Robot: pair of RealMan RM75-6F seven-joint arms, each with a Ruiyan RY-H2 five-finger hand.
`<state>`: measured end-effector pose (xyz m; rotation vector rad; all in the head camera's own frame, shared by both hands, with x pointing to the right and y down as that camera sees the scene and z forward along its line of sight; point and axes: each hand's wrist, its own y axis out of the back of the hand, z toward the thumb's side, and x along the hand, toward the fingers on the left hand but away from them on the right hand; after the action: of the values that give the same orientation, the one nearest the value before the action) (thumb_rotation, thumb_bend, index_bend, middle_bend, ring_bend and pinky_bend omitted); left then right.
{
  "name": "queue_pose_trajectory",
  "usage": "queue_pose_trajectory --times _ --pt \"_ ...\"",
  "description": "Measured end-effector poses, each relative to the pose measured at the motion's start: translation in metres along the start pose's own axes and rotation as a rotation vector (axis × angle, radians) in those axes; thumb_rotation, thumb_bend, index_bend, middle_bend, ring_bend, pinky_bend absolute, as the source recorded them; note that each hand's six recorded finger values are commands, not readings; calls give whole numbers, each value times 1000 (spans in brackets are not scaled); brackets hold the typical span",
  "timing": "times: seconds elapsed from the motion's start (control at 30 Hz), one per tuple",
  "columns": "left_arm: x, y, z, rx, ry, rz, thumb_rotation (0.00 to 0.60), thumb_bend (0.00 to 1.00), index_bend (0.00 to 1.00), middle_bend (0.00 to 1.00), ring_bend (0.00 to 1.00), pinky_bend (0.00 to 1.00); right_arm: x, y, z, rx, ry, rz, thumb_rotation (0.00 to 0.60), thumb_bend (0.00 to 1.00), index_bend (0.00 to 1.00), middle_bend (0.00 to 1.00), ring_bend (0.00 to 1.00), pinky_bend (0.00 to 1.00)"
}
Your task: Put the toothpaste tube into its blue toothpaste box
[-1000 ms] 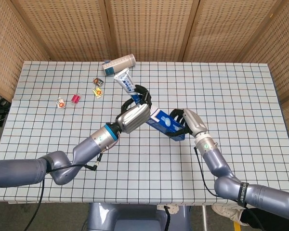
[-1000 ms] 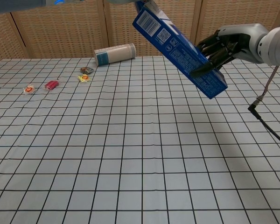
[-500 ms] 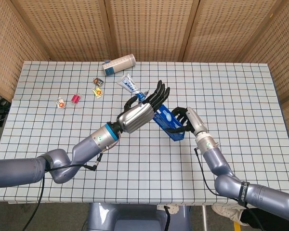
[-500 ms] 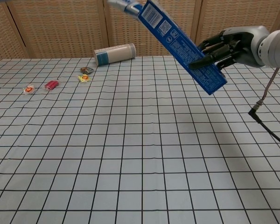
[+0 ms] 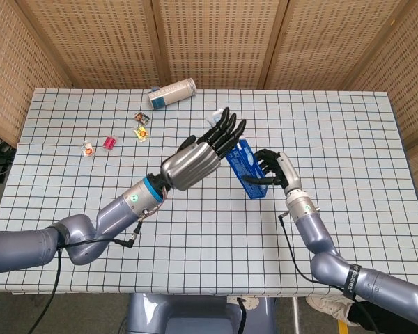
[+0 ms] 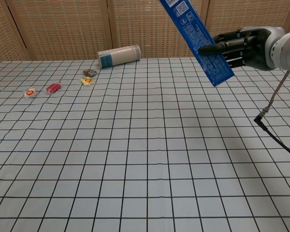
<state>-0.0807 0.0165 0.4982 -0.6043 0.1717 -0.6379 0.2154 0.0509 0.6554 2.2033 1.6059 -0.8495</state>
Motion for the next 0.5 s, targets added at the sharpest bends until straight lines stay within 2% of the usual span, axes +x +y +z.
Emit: queue_pose_trajectory --times 0.13,0.27,0.4,0.5 --pt "-12 -6 -13 -69 58 -30 600 331 126 59 92 91 2 7 -4 -44 14 -16 600 242 822 615 633 653" --pt "-30 -19 -20 -145 109 -80 600 330 127 60 92 91 4 14 -9 -32 27 -26 600 242 822 615 633 653" --pt "-54 -34 -21 -227 154 -137 600 330 130 60 92 91 7 21 -15 21 33 -39 600 241 822 615 633 653" --pt "-77 -47 -16 -294 172 -191 600 329 137 59 93 91 10 30 -24 122 34 -64 600 241 822 615 633 653"
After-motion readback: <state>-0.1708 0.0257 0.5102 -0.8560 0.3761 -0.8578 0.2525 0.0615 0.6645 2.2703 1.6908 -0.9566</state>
